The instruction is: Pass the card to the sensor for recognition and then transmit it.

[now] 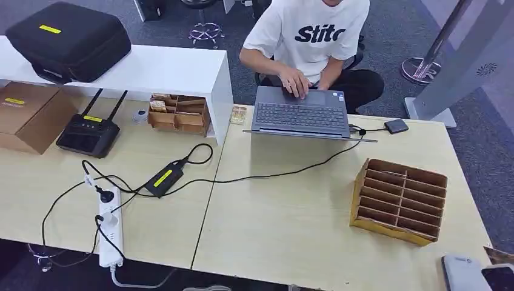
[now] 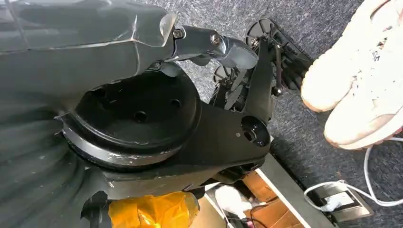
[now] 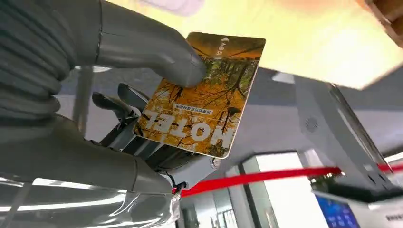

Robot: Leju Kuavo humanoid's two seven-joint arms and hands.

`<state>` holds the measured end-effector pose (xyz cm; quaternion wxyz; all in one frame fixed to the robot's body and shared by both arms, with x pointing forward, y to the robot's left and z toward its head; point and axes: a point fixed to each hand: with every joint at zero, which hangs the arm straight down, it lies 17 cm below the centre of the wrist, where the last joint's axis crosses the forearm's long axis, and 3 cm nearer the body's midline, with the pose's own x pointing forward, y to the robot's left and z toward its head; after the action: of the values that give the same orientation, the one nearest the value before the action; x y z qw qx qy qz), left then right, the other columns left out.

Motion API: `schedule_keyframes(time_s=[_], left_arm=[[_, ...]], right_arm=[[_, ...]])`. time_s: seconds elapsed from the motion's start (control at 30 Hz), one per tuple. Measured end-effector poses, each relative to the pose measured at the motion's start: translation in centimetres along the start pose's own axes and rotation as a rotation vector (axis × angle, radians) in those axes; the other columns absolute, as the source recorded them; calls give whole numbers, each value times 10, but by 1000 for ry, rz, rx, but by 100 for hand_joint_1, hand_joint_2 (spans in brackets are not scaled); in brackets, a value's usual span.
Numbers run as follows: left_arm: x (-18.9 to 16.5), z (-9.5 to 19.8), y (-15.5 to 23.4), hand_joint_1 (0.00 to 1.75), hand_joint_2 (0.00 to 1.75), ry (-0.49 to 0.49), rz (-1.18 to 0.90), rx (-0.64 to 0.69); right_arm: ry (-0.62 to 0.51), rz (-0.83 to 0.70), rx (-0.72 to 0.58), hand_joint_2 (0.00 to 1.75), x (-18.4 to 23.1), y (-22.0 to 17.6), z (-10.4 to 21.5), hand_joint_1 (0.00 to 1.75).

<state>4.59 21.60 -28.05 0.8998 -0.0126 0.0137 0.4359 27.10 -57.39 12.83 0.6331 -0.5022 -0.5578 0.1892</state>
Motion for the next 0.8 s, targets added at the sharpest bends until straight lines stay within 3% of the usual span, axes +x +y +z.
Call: schedule_keyframes(time_s=[0.23, 0.8], left_arm=[[0, 0, 0, 0, 175, 2, 13, 2], [0, 0, 0, 0, 175, 6, 23, 2]], right_arm=[[51, 27, 119, 175, -17, 32, 8, 175], [91, 28, 229, 175, -30, 60, 18, 175]])
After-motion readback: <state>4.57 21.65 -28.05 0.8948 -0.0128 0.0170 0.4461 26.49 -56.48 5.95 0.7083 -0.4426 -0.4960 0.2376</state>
